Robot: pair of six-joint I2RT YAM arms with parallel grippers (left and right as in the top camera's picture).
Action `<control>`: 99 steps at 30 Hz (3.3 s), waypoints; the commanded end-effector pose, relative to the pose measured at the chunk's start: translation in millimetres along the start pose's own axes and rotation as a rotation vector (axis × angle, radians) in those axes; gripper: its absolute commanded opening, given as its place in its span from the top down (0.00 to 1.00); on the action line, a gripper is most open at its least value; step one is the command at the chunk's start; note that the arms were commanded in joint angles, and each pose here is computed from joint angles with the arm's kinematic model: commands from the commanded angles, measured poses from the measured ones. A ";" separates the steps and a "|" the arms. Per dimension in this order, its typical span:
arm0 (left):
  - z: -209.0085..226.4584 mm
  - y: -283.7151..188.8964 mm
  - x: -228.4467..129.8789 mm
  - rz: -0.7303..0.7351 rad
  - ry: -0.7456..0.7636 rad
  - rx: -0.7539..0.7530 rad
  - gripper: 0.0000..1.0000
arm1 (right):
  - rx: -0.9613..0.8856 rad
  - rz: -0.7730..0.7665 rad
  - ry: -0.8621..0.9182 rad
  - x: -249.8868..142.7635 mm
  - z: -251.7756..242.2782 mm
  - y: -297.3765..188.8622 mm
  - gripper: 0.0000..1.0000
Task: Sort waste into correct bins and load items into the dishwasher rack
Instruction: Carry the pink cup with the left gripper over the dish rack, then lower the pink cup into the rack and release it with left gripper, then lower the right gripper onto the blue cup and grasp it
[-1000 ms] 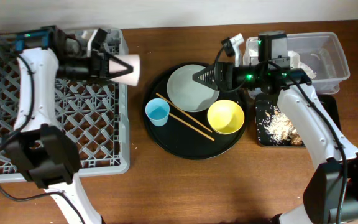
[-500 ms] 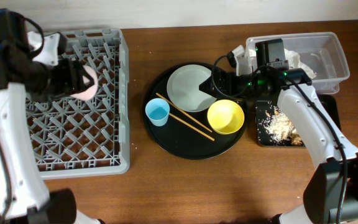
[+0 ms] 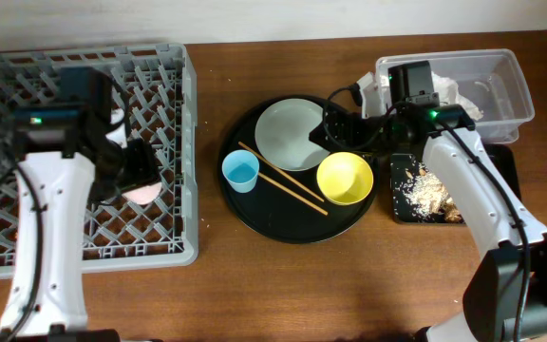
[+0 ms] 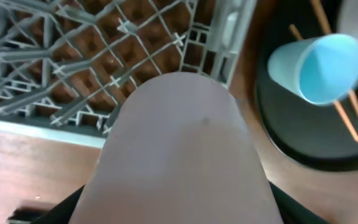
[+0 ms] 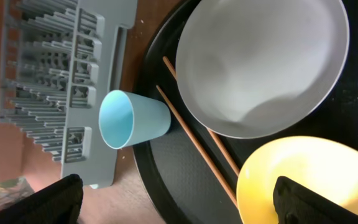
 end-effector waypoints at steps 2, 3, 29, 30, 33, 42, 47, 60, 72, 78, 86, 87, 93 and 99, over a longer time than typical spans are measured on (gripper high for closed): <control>4.0 37.0 -0.6 0.009 -0.026 0.022 0.48 | -0.047 0.004 -0.040 -4.6 2.3 9.4 0.01; 4.3 47.3 2.0 -0.003 -0.026 0.021 0.47 | -0.055 0.004 -0.043 -5.2 2.5 10.4 0.01; 7.0 124.3 -9.4 0.001 -0.021 0.021 0.40 | -0.086 0.000 -0.044 -5.9 -0.7 11.3 0.02; 7.0 124.3 -9.4 0.001 -0.022 0.021 0.40 | -0.086 0.000 -0.044 -6.0 -0.7 11.3 0.02; 7.0 124.3 -9.5 0.002 -0.022 0.021 0.39 | -0.087 0.002 -0.042 -6.4 -0.9 11.3 0.02; 7.1 124.0 -10.8 0.008 -0.014 0.021 0.05 | -0.087 0.002 -0.043 -6.5 -1.0 11.3 0.02; 6.1 110.0 -0.4 -0.019 -0.014 0.020 0.05 | -0.087 0.010 -0.038 -8.1 -1.1 11.4 0.02; -9.8 8.5 51.5 -0.218 0.001 -0.052 0.05 | -0.148 -0.047 -0.118 -33.9 55.9 60.7 0.17; 2.9 6.7 60.1 -0.261 -0.011 0.033 0.04 | -0.261 -0.039 -0.060 -58.4 47.7 131.1 0.43; 2.7 5.8 63.4 -0.276 -0.012 0.032 0.04 | -0.281 -0.019 -0.051 -60.7 36.0 146.2 0.59; 0.5 6.0 63.5 -0.276 -0.010 0.016 0.04 | -0.286 -0.014 -0.049 -61.9 34.8 146.6 0.78; -0.1 5.9 63.5 -0.277 -0.009 0.013 0.04 | -0.288 -0.011 -0.048 -62.4 34.0 147.0 0.79; -0.3 5.9 63.4 -0.276 -0.009 0.013 0.04 | -0.305 0.009 -0.041 -66.5 29.7 147.2 0.89; -0.4 6.0 63.5 -0.276 -0.008 0.013 0.04 | -0.311 0.014 -0.039 -67.8 28.4 147.0 0.85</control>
Point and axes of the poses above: each gripper's point midway between its finger pads, its own y axis out along the fingers, its own z axis along the line the jaws close on, x = y × z, the point moved 3 cm from there along -y, back along the fingers, and after that the axes turned 12 degrees about y, right-handed, at the moved point
